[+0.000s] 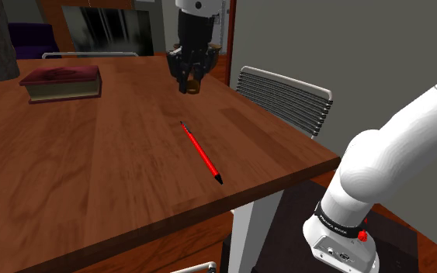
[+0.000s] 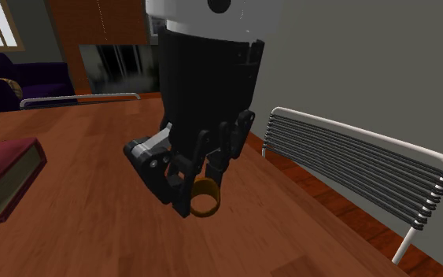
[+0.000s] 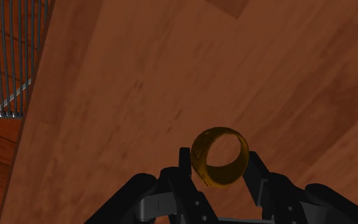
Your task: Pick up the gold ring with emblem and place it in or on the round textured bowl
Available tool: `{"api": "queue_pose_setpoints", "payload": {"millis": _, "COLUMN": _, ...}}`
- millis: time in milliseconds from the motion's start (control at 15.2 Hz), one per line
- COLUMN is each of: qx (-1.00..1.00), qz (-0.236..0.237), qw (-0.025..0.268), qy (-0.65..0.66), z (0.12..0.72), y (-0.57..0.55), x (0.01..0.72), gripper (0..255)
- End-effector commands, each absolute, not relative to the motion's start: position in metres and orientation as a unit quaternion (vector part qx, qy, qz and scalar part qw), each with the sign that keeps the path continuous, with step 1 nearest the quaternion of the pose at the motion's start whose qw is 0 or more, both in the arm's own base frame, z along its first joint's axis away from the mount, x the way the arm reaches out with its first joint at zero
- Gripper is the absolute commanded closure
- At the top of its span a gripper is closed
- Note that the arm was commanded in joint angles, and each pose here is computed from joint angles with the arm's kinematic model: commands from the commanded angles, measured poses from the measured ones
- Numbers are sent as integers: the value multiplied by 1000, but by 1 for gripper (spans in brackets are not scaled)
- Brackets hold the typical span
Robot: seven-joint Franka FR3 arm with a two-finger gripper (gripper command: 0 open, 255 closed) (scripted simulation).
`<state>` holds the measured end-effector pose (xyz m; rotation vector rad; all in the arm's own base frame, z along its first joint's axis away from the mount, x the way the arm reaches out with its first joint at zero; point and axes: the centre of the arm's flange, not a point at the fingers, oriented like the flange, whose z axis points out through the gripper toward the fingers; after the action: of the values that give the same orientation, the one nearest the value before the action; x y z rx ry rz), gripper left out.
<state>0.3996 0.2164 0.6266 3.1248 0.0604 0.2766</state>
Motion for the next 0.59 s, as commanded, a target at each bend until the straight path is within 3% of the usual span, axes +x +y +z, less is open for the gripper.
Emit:
{"api": "queue_pose_setpoints", "payload": {"millis": 0, "qx": 996, "qz": 88, "qw": 2, "qy": 19, "z": 638, "y": 216, "x": 399, "gripper": 255}}
{"api": "queue_pose_setpoints", "payload": {"millis": 528, "qx": 996, "qz": 88, "qw": 2, "qy": 19, "z": 680, "y": 216, "x": 399, "gripper": 255}}
